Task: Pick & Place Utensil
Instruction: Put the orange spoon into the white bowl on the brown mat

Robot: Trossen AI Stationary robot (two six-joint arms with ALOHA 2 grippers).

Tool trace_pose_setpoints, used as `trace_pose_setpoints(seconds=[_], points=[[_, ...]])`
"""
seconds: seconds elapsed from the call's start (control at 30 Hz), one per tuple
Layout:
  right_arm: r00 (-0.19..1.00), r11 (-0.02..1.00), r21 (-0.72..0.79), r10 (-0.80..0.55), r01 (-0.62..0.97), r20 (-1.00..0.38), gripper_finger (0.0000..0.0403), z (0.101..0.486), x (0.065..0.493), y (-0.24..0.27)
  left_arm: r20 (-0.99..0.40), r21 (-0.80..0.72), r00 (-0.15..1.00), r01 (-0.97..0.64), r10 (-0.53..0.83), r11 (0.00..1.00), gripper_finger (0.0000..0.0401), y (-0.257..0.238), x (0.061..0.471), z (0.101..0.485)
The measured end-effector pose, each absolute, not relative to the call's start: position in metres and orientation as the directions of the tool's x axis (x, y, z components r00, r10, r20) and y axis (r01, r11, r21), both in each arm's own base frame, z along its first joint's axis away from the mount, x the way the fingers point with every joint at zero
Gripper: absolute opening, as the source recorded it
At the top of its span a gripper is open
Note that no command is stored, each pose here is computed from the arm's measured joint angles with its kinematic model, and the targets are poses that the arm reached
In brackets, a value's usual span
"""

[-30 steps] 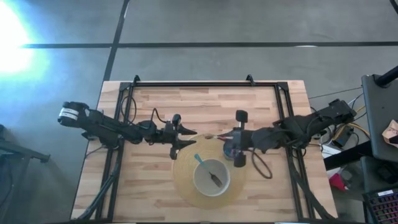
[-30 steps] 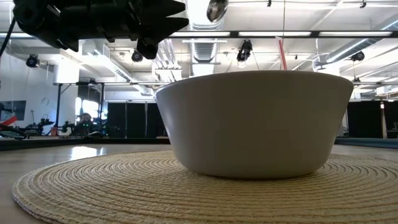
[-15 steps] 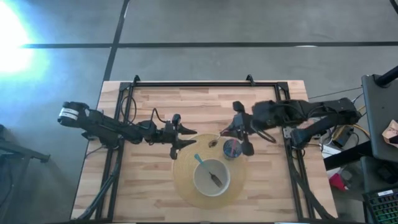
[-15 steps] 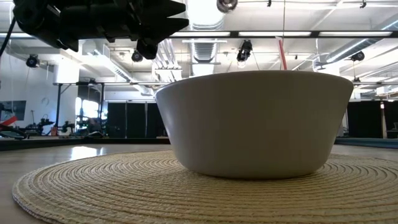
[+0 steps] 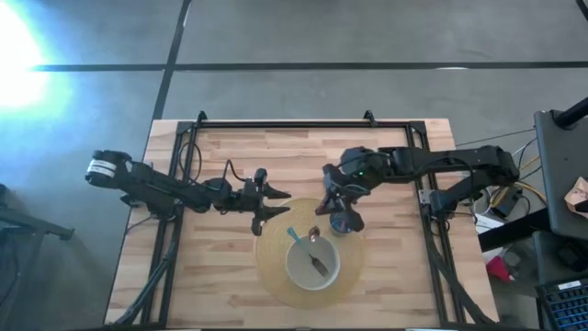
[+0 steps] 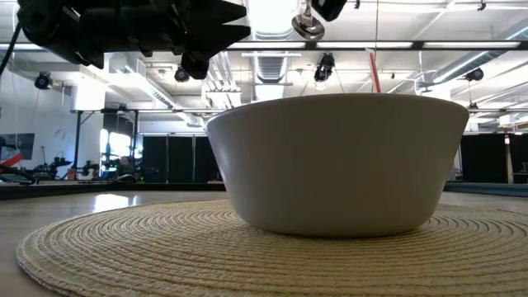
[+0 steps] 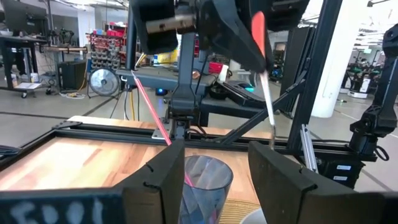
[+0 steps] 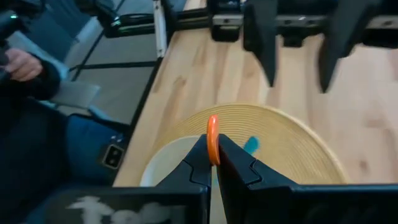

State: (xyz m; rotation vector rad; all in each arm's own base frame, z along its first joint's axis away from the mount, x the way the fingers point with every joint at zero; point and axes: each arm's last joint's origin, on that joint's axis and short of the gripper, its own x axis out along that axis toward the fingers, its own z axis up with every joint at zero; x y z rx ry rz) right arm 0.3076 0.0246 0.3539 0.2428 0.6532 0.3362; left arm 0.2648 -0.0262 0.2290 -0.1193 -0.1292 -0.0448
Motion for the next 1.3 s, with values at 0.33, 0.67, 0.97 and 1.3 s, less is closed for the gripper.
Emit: trace_pose_setpoints(seconds=[0.33, 0.67, 0.97, 1.3], points=[[0.647, 0.873, 0.393, 0.48, -0.289, -0.592, 0.0008, 0.325, 0.326, 0.035, 0.131, -0.116, 0.991, 0.052, -0.037, 0.992, 0.017, -0.026, 0.265, 0.229], [0.659, 0.846, 0.428, 0.522, -0.319, -0.541, 0.0008, 0.291, 0.319, 0.05, 0.114, -0.115, 0.993, 0.05, -0.037, 0.992, 0.017, -0.026, 0.265, 0.227], [0.74, 0.821, 0.472, 0.528, -0.32, -0.416, 0.0008, 0.275, 0.315, 0.05, 0.117, -0.115, 0.993, 0.05, -0.037, 0.992, 0.017, -0.026, 0.265, 0.228], [0.838, 0.845, 0.505, 0.398, -0.176, -0.373, 0.0008, 0.28, 0.318, 0.049, 0.117, -0.115, 0.992, 0.051, -0.037, 0.992, 0.017, -0.026, 0.265, 0.228]])
